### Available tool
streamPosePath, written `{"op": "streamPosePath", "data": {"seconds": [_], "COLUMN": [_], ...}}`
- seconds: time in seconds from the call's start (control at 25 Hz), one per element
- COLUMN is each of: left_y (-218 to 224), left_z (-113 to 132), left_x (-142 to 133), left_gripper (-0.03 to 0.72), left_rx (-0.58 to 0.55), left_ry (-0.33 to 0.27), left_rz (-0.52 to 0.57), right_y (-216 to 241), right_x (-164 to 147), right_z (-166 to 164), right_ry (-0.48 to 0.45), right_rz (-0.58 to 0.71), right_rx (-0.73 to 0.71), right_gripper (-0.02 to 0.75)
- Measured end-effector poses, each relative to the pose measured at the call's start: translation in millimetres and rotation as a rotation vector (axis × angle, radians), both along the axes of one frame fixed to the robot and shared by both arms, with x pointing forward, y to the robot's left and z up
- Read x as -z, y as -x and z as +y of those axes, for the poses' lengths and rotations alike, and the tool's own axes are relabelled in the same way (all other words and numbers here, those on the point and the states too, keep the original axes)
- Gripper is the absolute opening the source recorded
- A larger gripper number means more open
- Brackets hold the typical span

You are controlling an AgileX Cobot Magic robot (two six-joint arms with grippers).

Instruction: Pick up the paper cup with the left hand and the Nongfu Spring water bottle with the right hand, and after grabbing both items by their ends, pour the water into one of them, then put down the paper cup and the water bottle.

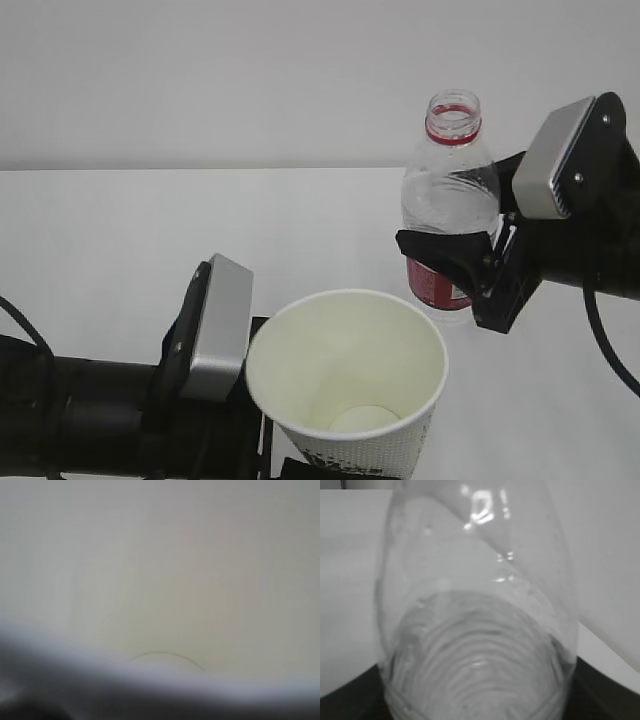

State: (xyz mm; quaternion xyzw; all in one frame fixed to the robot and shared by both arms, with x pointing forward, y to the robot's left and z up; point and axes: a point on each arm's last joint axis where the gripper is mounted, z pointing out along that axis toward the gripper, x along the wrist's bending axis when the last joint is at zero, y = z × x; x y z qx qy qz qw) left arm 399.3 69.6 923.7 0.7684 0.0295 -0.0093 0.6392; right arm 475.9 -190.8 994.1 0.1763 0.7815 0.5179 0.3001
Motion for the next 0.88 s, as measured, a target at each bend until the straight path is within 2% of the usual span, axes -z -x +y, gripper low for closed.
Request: {"op": "streamPosePath", "data": {"seconds": [0.36, 0.88], "left_y": [-1, -7], "left_z": [1, 1], "left_x": [3, 1], "left_gripper": [0.516, 0.516], "left_rx": [-0.012, -0.084], "left_ry": [-0.033, -0.013], "left_rz": [0.005, 0.025], "right_y": [-12, -19], "right_x": [-21, -36], "right_z": [6, 10], "right_ry": [0.032, 0.111], "right_rz": [-0.099, -0.205], "right_rx": [-0.050, -0.124], "right_gripper": [0.519, 0.519]}}
